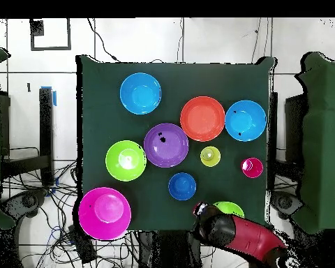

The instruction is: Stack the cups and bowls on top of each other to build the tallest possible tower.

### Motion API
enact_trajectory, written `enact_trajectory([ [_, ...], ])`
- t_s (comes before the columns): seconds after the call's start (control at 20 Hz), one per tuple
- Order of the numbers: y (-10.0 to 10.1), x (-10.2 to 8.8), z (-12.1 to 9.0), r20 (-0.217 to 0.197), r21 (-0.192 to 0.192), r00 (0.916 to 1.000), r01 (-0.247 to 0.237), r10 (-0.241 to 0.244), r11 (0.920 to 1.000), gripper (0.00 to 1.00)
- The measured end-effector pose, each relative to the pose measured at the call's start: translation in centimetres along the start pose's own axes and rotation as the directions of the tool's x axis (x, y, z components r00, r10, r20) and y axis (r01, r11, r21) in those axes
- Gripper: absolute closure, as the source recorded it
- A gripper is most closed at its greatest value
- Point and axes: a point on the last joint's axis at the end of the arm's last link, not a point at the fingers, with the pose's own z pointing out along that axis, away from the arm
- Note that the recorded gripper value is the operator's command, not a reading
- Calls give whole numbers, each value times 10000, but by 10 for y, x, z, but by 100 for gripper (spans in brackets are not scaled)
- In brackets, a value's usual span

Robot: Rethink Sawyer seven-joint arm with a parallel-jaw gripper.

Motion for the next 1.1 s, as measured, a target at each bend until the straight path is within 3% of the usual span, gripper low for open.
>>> enact_trajectory([
  [0.3, 12, -1, -4, -9, -97, 9997, 248, -248, 9996, 100],
  [0.8, 15, -15, -24, 548, -148, 9982, 248, -240, 9996, 100],
  [1.1, 16, -22, -38, 670, -152, 9976, 177, -166, 9997, 100],
])
